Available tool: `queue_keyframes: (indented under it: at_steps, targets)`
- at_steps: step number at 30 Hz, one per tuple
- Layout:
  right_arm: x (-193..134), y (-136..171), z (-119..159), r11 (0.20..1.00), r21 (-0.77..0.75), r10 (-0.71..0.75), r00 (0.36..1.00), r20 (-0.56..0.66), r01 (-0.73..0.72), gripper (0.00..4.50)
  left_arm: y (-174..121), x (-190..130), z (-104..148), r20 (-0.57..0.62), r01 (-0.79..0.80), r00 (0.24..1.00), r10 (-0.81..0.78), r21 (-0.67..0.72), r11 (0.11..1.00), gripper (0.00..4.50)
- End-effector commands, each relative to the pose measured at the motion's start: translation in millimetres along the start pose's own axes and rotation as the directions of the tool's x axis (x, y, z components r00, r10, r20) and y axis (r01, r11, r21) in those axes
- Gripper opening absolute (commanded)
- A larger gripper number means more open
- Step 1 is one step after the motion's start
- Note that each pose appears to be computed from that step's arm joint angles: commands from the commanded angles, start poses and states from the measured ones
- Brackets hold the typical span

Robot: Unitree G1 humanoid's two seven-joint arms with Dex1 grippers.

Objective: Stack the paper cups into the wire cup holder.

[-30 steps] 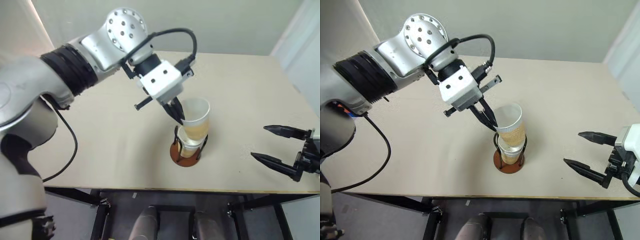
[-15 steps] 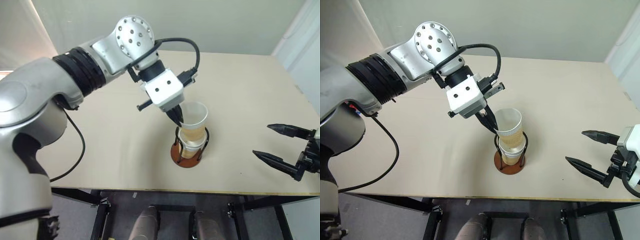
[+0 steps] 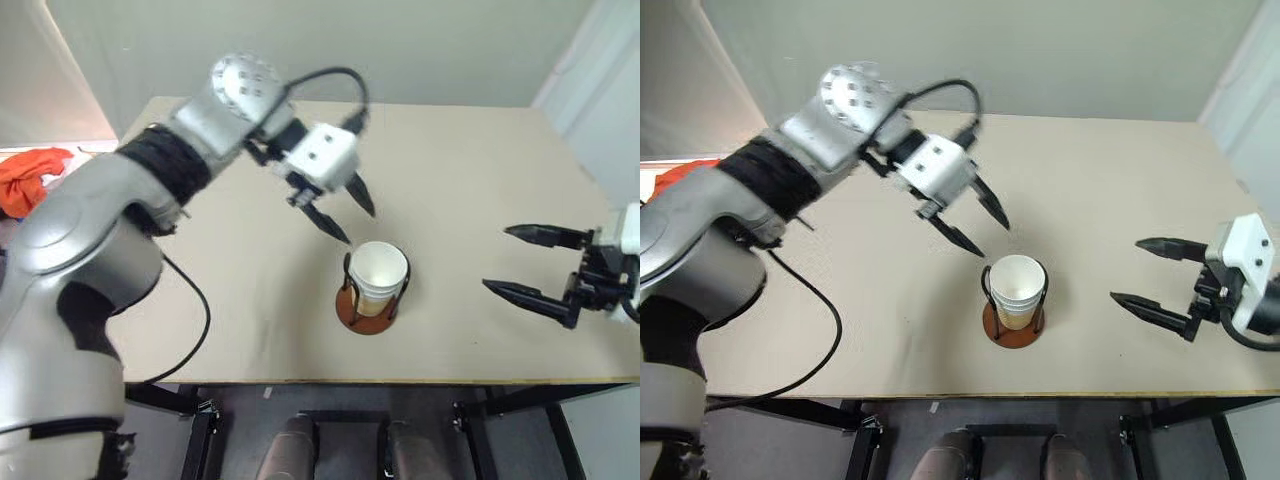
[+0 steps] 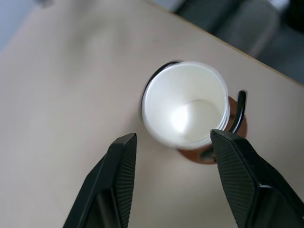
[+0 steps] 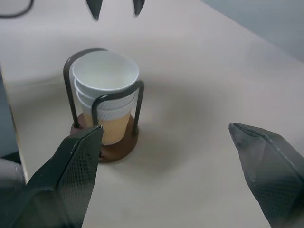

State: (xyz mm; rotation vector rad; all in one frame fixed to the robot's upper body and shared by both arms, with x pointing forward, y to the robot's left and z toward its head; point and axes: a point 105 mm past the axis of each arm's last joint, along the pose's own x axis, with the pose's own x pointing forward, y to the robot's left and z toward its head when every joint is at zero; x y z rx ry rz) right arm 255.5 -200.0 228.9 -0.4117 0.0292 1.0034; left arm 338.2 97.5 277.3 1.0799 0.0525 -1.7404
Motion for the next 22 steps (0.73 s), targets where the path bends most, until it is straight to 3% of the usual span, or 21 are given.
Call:
queue_keyframes:
  at_steps: [1, 6, 11, 17, 22]
  targets:
    - [12, -13, 2, 0.997, -0.042, 0.07, 0.998, -0.001, -0.07, 4.5, -30, -45, -20, 0.042, -0.118, 0.991, 0.13, -0.223, 0.968, 2.7]
    - [22, -28, 2, 0.988, -0.036, 0.151, 0.988, 0.015, -0.15, 4.5, -90, -90, -52, 0.047, -0.287, 0.928, 0.37, -0.543, 0.789, 2.7]
    - [25, -38, 1, 0.978, -0.008, 0.21, 0.977, 0.034, -0.21, 4.5, -140, -96, -61, 0.02, -0.351, 0.861, 0.508, -0.701, 0.621, 2.7]
    - [27, -60, -4, 0.977, -0.007, 0.214, 0.977, -0.003, -0.214, 4.5, -171, -111, -60, -0.058, -0.454, 0.777, 0.626, -0.74, 0.496, 2.7]
    - [31, -73, -9, 0.981, -0.005, 0.196, 0.98, -0.022, -0.196, 4.5, -176, -115, -56, -0.083, -0.488, 0.755, 0.651, -0.734, 0.472, 2.7]
